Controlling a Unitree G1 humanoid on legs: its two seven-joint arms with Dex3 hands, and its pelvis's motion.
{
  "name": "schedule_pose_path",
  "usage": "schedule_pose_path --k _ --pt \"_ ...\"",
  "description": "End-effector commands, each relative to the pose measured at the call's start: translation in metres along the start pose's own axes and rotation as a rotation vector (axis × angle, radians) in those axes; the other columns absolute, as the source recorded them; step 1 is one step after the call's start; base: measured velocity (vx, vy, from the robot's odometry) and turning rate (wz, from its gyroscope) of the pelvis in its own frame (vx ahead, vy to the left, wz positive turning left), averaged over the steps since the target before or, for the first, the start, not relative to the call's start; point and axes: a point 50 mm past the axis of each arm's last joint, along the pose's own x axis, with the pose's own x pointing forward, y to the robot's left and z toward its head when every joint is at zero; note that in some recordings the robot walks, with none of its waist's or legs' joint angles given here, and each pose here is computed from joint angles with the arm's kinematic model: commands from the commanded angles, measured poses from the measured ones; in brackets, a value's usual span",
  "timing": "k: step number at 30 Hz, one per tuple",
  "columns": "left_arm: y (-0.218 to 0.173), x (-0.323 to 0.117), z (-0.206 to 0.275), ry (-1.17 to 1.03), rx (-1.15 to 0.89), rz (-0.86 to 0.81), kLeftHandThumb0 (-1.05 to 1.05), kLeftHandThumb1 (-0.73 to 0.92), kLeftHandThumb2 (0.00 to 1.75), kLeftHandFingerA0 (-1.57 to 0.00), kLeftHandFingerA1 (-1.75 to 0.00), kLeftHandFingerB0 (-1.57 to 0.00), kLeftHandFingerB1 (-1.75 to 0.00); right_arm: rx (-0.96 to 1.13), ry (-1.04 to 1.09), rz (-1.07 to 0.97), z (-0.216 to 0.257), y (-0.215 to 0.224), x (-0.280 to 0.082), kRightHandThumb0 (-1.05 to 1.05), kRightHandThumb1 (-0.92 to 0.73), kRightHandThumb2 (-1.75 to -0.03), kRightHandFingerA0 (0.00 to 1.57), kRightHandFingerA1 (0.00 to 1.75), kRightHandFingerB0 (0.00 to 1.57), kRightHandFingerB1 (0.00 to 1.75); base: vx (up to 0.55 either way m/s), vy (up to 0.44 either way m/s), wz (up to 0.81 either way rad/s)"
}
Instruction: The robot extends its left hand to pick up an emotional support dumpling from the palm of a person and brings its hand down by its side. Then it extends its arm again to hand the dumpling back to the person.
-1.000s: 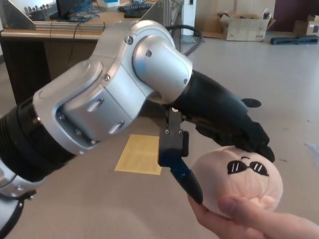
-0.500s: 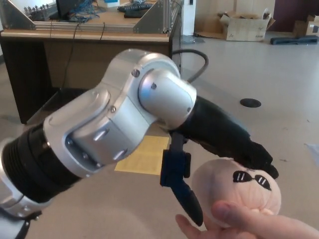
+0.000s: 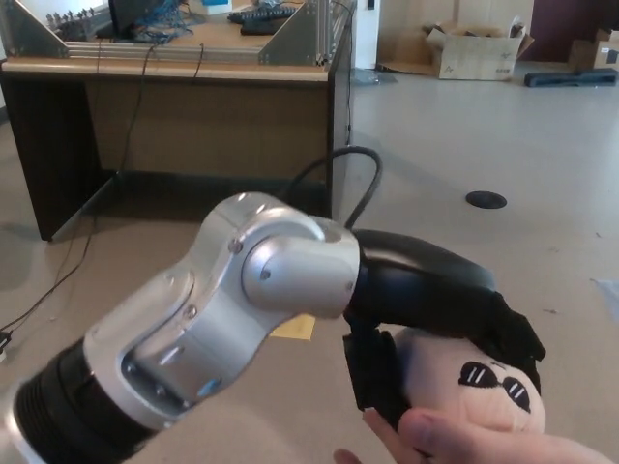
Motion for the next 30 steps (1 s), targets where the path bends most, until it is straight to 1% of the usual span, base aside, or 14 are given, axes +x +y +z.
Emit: schedule_pose_path --k 1,3,8,10,11,12,13,14,18,19,21,22,24,30 --pt "-0.005 0.001 0.004 -0.044 0.105 0.123 -0.3 0.69 0.64 -0.82 -1.48 -0.85 -0.63 0.015 -0.031 -0.013 0.003 -0.012 0.003 -0.48 -0.71 -0.62 0.73 0.67 0.69 0.44 0.0 0.0 0.0" --pt "-0.007 -0.001 0.002 -0.035 0.106 0.147 -0.29 0.66 0.64 -0.82 -1.5 -0.87 -0.63 0.007 -0.034 -0.008 0.004 -0.013 0.003 -0.46 -0.71 -0.61 0.81 0.79 0.71 0.49 0.0 0.0 0.0" --pt "-0.01 -0.003 -0.002 -0.042 0.09 0.21 -0.31 0.7 0.66 -0.83 -1.6 -0.88 -0.58 0.032 -0.028 -0.019 0.004 -0.012 0.004 -0.36 -0.67 -0.6 0.84 0.67 0.7 0.49 0.0 0.0 0.0" --pt "-0.008 -0.005 -0.004 -0.047 0.072 0.244 -0.27 0.74 0.64 -0.83 -1.67 -0.82 -0.92 0.017 -0.027 -0.022 0.005 -0.012 0.004 -0.33 -0.65 -0.6 0.82 0.58 0.69 0.48 0.0 0.0 0.0" --pt "-0.007 -0.006 -0.005 -0.049 0.067 0.259 -0.27 0.74 0.64 -0.83 -1.67 -0.82 -0.92 0.002 -0.021 -0.026 0.005 -0.012 0.005 -0.33 -0.65 -0.6 0.82 0.58 0.69 0.48 0.0 0.0 0.0" --pt "-0.005 -0.009 -0.006 -0.05 0.064 0.304 -0.25 0.75 0.62 -0.85 -1.73 -0.74 -1.23 -0.001 -0.018 -0.024 0.005 -0.011 0.005 -0.31 -0.65 -0.59 0.8 0.55 0.69 0.48 0.0 0.0 0.0" --pt "0.001 -0.012 -0.007 -0.052 0.067 0.352 -0.21 0.74 0.65 -0.81 -1.75 -0.72 -1.27 0.002 -0.015 -0.024 0.005 -0.011 0.006 -0.29 -0.64 -0.59 0.79 0.57 0.73 0.5 0.0 0.0 0.0" --pt "0.011 -0.019 -0.008 -0.037 0.071 0.41 -0.2 0.74 0.63 -0.84 -1.73 -0.82 -0.91 0.0 -0.015 -0.023 0.006 -0.012 0.006 -0.3 -0.63 -0.59 0.82 0.64 0.74 0.5 0.0 0.0 0.0" --pt "0.042 -0.041 -0.012 -0.02 0.074 0.628 -0.12 0.74 0.74 -0.89 -1.69 -0.86 -1.06 -0.023 -0.006 -0.022 0.006 -0.012 0.007 -0.3 -0.63 -0.59 0.83 0.63 0.74 0.49 0.0 0.0 0.0" --pt "0.049 -0.047 -0.013 -0.009 0.072 0.677 -0.14 0.7 0.72 -1.04 -1.64 -0.8 -1.29 -0.019 -0.004 -0.023 0.006 -0.011 0.007 -0.29 -0.63 -0.59 0.84 0.66 0.74 0.49 0.0 0.0 0.0" --pt "0.075 -0.072 -0.016 -0.049 -0.064 0.813 -0.07 0.7 0.8 -0.93 -1.45 -0.85 -1.03 -0.02 -0.007 -0.026 0.006 -0.012 0.007 -0.27 -0.62 -0.59 0.86 0.66 0.74 0.5 0.0 0.0 0.0" --pt "0.08 -0.077 -0.017 -0.065 -0.119 0.835 -0.07 0.7 0.8 -0.93 -1.45 -0.85 -1.03 -0.019 -0.007 -0.026 0.006 -0.012 0.007 -0.27 -0.62 -0.59 0.86 0.66 0.74 0.5 0.0 0.0 0.0" --pt "0.091 -0.091 -0.026 -0.14 -0.413 0.891 -0.1 0.68 0.82 -1.11 -1.21 -0.89 -0.92 -0.017 -0.001 -0.024 0.005 -0.012 0.006 -0.27 -0.62 -0.59 0.86 0.68 0.74 0.5 0.0 0.0 0.0" --pt "0.096 -0.134 -0.055 -0.175 -0.754 1.044 -0.19 0.76 0.63 -1.01 -1.34 -0.87 -0.9 -0.018 0.003 -0.011 0.001 -0.008 0.003 -0.28 -0.62 -0.59 0.86 0.64 0.75 0.5 0.0 0.0 0.0"
